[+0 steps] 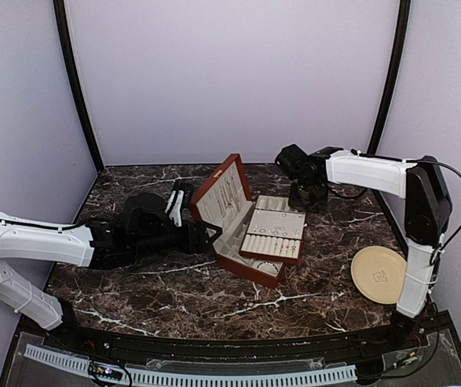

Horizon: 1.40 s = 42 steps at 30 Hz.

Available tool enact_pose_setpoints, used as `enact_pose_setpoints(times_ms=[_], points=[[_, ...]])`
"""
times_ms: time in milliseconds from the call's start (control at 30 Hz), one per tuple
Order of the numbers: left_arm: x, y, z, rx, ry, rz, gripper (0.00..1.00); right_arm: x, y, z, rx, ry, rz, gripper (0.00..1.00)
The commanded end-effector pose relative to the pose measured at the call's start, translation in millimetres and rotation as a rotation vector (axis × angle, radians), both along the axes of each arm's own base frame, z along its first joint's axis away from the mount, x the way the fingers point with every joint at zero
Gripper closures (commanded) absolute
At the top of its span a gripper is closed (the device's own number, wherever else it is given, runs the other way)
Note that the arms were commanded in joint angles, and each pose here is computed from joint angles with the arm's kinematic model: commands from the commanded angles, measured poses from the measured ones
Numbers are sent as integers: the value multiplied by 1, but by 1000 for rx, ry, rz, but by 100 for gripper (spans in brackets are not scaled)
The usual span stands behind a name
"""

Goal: Organize the mixed jewelry
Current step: Place the compartment layer in the jewelry box.

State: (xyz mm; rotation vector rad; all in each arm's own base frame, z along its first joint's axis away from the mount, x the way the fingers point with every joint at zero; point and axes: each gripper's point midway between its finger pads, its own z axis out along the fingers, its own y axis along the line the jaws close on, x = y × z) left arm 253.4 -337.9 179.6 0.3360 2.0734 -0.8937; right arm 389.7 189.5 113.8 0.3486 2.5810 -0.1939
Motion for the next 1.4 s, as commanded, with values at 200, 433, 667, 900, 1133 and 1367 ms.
enact_pose_setpoints(times_ms=[200,433,667,900,1133,1367], points=[[-7,8,10,15,-33,-21,27,11,11,9,-40,-40,-74,100],[-12,16,8,35,-34,-26,24,10,22,0,-42,-52,-108,100],[-17,21,9,29,-33,-28,24,9,31,-2,1,-72,-163,100],[-21,27,11,34,-43,-35,23,2,42,-11,3,-71,-174,100],[-24,36,12,31,-59,-26,23,-15,48,-27,23,-36,-168,100],[-22,37,7,53,-67,-17,20,-26,55,-27,18,-21,-150,100]])
